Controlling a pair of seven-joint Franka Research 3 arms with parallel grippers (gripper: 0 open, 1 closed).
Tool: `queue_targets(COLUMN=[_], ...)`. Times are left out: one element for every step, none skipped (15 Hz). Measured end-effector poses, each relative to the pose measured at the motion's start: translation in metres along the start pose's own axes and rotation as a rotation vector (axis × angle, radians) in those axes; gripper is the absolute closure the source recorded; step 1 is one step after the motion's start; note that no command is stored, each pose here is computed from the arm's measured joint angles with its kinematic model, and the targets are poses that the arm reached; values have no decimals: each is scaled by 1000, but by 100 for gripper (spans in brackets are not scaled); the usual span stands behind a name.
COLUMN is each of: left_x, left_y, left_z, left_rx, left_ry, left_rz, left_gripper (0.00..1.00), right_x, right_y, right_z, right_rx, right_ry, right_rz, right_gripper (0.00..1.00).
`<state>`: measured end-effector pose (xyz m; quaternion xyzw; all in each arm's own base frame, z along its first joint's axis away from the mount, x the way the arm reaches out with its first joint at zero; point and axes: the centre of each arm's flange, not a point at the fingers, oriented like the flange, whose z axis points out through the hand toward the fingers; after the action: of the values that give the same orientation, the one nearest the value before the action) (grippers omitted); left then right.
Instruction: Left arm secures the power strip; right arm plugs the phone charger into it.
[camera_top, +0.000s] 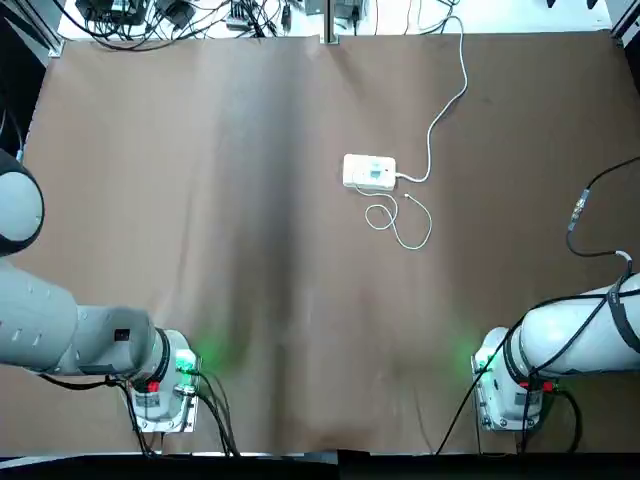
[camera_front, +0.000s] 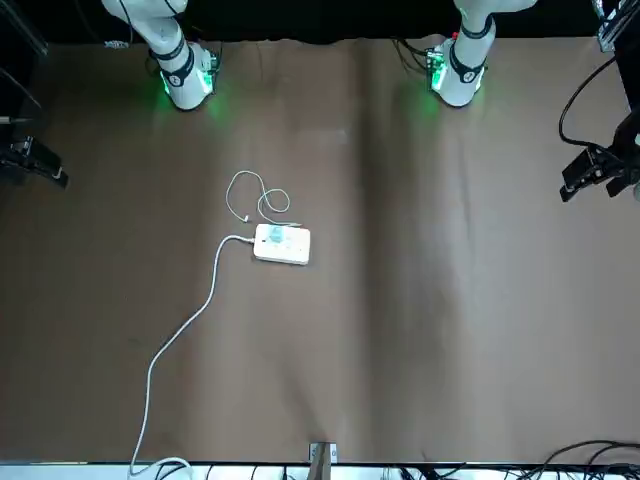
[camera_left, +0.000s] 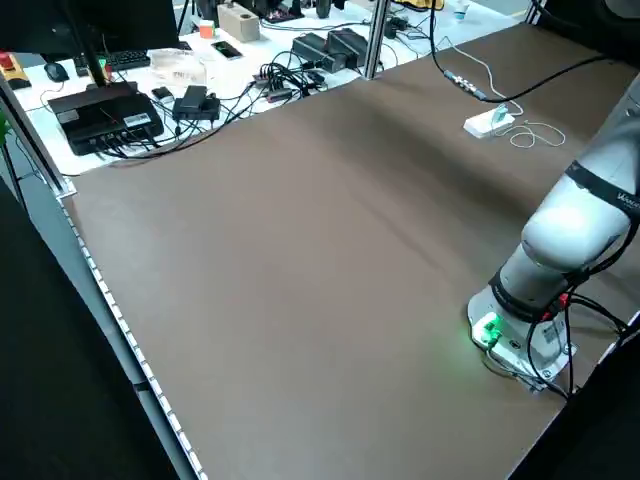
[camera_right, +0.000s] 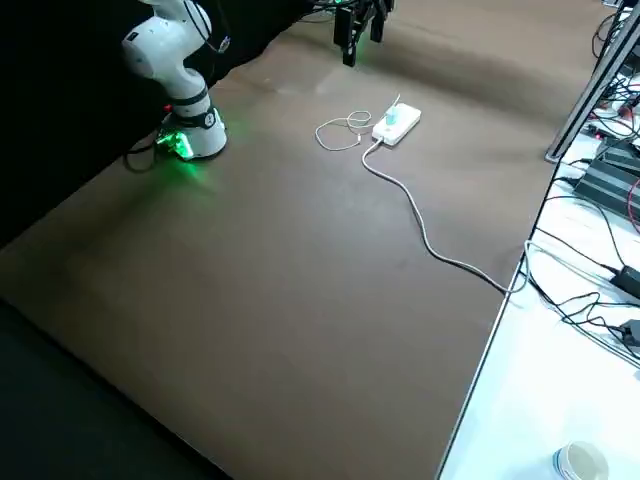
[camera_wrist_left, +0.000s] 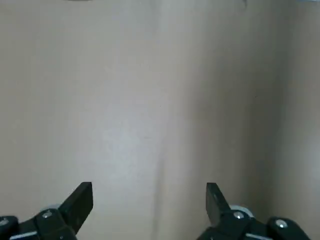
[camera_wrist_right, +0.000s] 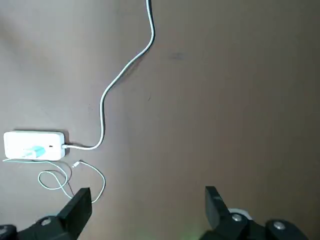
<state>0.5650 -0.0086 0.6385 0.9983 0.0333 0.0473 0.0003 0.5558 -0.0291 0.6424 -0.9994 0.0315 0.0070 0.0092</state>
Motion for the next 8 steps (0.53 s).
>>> queue_targets(left_x=[0,-1,-2,-2,-2,-2,-2,-2], left_y=[1,2,3,3,3,3,3,3], left_z=[-1,-1,-2,-2,-3,-3,-3,-3], left_rx=[-10,-21,-28,-30,-30,-30,-30,-30], left_ry=[0,-1,-2,-2,-2,-2,-2,-2], left_rz=[-1,-2,-3,-3,-1,1,4,10], left_gripper=[0,0,0,0,0,0,0,0], right_x=[0,0,0,0,0,0,0,0], right_y=[0,0,-1,-1,-2,-2,-2,-2], right_z=[0,0,0,0,0,0,0,0], right_rx=[0,0,0,0,0,0,0,0], right_ry=[0,0,0,0,0,-1,-1,-1], right_rz=[0,0,-1,-2,-3,-4,-4,-4], right_gripper=[0,0,0,0,0,0,0,0])
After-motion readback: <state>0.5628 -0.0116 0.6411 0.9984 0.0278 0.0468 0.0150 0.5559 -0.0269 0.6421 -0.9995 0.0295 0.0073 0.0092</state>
